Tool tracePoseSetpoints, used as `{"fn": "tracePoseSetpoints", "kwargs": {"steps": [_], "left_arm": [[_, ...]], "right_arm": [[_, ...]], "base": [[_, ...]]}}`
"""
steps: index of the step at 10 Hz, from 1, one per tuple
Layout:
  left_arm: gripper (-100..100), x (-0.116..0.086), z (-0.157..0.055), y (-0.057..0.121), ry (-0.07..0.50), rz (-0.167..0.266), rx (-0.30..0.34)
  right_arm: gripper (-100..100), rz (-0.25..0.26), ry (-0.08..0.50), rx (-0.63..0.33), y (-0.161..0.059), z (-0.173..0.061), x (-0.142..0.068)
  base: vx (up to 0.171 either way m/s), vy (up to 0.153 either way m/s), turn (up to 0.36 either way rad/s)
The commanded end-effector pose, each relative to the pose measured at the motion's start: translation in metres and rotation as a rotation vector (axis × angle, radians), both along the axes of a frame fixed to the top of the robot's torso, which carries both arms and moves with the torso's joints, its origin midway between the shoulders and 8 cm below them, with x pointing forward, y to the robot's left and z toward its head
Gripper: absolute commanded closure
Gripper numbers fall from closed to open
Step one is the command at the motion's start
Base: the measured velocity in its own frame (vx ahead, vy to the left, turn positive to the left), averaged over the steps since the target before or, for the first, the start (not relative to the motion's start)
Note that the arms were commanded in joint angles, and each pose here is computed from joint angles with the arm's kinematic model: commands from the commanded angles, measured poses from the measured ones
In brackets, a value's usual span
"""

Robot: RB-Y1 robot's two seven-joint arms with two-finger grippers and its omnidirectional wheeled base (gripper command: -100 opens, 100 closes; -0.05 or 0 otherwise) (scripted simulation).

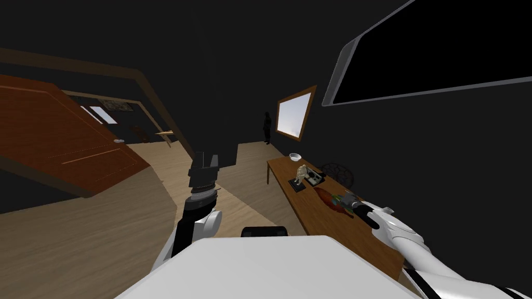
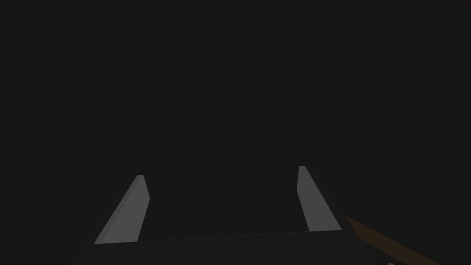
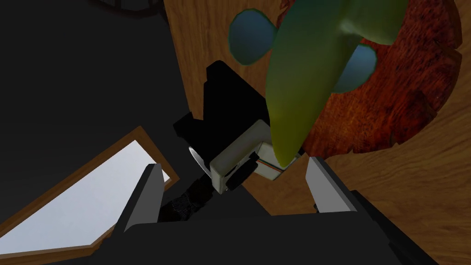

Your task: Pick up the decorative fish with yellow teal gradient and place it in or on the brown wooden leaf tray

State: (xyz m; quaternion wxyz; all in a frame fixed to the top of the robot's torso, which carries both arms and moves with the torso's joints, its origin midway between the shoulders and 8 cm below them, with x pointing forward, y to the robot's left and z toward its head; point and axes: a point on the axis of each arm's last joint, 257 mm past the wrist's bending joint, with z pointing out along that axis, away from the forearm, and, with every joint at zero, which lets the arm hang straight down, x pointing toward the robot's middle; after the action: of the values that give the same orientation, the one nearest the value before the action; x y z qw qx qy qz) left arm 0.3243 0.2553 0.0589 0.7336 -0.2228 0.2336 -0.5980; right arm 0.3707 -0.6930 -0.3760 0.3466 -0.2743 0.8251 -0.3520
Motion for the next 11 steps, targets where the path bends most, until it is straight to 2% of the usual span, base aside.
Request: {"fn": "tracePoseSetpoints", "kwargs": {"steps": [1, 3, 4, 5, 6, 7, 8, 9, 10, 11], "left_arm": [[0, 0.000, 0.000, 0.000, 0.000, 0.000, 0.000], [0, 0.000, 0.000, 0.000, 0.000, 0.000, 0.000], [0, 0.000, 0.000, 0.000, 0.000, 0.000, 0.000], [0, 0.000, 0.000, 0.000, 0.000, 0.000, 0.000], [0, 0.000, 0.000, 0.000, 0.000, 0.000, 0.000], [0, 0.000, 0.000, 0.000, 0.000, 0.000, 0.000], [0, 0.000, 0.000, 0.000, 0.000, 0.000, 0.000], [0, 0.000, 0.000, 0.000, 0.000, 0.000, 0.000], [0, 0.000, 0.000, 0.000, 0.000, 0.000, 0.000], [0, 0.000, 0.000, 0.000, 0.000, 0.000, 0.000]], "right_arm": [[-100, -0.034, -0.023, -0.010, -0.015, 0.020, 0.003], [-100, -0.076, -0.019, 0.000, -0.017, 0.013, -0.001], [-100, -0.096, -0.043, -0.003, -0.028, 0.032, 0.003], [-100, -0.120, -0.031, -0.003, -0.029, 0.025, -0.002], [-100, -0.145, -0.032, 0.004, -0.031, 0.023, -0.005], [-100, -0.145, -0.032, 0.004, -0.031, 0.023, -0.005], [-100, -0.166, -0.055, 0.002, -0.041, 0.040, -0.002], [-100, -0.199, -0.037, 0.011, -0.040, 0.029, -0.009], [-100, -0.214, -0.041, 0.013, -0.042, 0.029, -0.011], [-100, -0.233, -0.060, 0.015, -0.050, 0.044, -0.009]], "base": [[-0.178, -0.085, 0.325], [-0.131, -0.077, 0.221], [-0.154, -0.068, 0.357], [-0.158, -0.093, 0.380], [-0.075, -0.058, 0.057], [-0.015, -0.011, -0.057], [-0.145, -0.062, 0.333], [-0.182, -0.077, 0.378], [-0.079, -0.038, 0.100], [-0.149, -0.072, 0.353]]}}
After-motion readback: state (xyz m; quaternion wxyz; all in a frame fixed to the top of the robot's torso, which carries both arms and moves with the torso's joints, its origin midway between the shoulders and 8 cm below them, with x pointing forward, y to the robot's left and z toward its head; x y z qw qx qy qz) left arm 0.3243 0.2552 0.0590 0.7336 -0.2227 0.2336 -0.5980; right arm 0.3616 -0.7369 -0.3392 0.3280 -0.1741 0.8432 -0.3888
